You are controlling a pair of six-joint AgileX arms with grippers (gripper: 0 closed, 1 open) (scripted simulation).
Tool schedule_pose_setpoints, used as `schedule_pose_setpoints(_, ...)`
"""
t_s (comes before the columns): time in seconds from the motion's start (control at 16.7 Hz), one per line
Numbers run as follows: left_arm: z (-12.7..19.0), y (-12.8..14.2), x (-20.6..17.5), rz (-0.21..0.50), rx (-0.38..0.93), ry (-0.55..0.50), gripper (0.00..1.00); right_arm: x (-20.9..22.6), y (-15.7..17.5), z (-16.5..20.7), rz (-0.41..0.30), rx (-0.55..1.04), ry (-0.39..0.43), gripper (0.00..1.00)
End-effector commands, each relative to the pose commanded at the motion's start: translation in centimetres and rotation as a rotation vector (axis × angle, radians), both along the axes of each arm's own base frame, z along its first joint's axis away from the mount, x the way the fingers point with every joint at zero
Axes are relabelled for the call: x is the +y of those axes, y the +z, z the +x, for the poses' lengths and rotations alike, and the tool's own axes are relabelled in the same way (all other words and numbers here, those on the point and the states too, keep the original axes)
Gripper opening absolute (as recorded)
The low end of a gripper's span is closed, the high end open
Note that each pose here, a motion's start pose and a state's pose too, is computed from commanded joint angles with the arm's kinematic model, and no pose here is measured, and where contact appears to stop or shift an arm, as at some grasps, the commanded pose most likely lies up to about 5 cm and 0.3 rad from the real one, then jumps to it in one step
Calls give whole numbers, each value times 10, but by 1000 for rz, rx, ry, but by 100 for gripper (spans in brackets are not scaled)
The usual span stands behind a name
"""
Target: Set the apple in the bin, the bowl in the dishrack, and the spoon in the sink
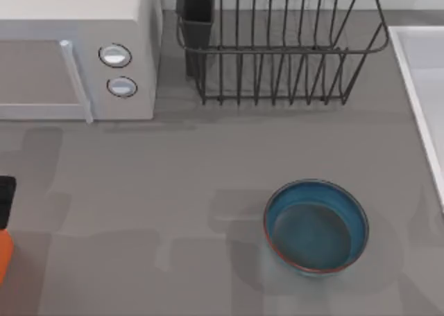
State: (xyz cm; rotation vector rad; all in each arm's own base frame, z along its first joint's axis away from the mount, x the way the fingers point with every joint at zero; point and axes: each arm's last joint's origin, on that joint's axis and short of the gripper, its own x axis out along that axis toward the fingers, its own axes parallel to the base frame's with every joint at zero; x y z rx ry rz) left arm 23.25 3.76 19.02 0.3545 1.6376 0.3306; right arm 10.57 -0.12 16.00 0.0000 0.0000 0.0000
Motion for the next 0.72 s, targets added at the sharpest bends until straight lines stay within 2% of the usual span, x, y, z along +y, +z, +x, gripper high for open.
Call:
schedule_pose_setpoints(0.66,0,0,0,0,0,0,98,0,0,0,0,0,0,100)
schedule_pose_setpoints(0.72,0,0,0,0,0,0,100,0,0,0,0,0,0,100)
